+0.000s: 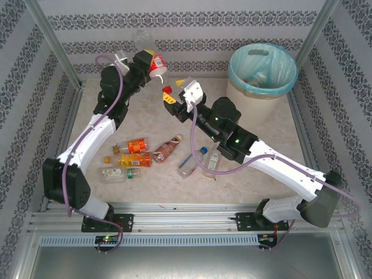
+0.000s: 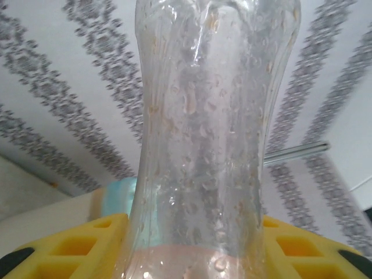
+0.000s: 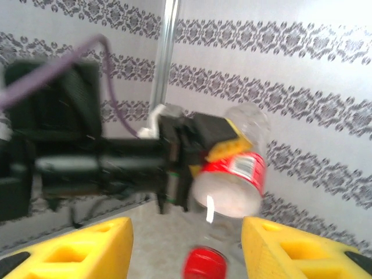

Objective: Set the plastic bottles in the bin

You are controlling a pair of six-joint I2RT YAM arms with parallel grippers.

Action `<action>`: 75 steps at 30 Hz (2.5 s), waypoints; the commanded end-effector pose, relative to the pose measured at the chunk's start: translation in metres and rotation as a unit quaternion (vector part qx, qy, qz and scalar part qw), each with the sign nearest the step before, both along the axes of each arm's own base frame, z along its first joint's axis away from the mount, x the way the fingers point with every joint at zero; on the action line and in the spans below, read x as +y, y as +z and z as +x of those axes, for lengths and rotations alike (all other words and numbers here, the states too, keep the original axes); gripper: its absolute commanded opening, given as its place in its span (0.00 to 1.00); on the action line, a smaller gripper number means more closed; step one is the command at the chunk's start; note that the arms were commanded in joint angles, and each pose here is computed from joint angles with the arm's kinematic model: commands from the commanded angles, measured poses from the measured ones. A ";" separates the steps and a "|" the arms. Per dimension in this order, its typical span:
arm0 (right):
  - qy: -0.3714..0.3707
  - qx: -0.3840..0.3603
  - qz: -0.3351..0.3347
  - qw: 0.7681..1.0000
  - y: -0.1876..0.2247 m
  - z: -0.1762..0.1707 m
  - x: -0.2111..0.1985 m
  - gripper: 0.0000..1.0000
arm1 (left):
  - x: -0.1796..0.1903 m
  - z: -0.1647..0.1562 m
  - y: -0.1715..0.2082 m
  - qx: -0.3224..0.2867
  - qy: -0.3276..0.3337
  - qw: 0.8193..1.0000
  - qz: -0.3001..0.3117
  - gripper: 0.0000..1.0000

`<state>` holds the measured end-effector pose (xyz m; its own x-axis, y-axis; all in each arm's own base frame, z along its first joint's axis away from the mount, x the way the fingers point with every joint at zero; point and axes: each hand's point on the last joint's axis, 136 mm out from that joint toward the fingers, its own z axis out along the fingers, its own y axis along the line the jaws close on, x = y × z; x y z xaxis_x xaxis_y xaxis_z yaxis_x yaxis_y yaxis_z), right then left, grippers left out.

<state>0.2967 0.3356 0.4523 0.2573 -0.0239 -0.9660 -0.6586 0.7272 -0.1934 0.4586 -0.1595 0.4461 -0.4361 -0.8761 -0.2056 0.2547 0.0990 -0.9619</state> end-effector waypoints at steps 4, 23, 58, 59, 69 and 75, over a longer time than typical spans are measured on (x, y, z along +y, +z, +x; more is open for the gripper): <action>-0.007 -0.086 0.007 0.996 0.020 0.000 0.009 0.53 | 0.021 -0.050 0.080 -0.098 0.015 0.993 -0.065 0.48; 0.014 -0.112 0.041 0.993 0.037 0.002 0.034 0.51 | 0.028 -0.066 0.089 -0.104 0.020 0.991 -0.077 0.48; -0.209 0.152 0.004 0.966 0.051 0.018 -0.159 0.00 | -0.006 -0.032 0.050 -0.138 0.033 0.945 0.295 0.88; -0.233 0.171 0.000 0.957 0.047 0.019 -0.177 0.00 | -0.013 -0.028 0.044 -0.134 0.021 0.938 0.318 0.88; -0.400 0.373 -0.033 0.837 0.001 0.026 -0.311 0.00 | -0.098 -0.031 -0.014 -0.133 -0.085 0.868 0.471 0.86; -0.440 0.430 -0.040 0.788 -0.022 0.042 -0.343 0.00 | -0.124 -0.040 -0.025 -0.146 -0.115 0.856 0.482 0.86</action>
<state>0.3528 -0.0023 0.4530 -0.5399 0.0695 -0.8388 0.1626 0.9864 -0.0229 0.4248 -0.2826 0.4088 -0.4316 -0.1860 -0.8827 0.5514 0.7200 -0.4213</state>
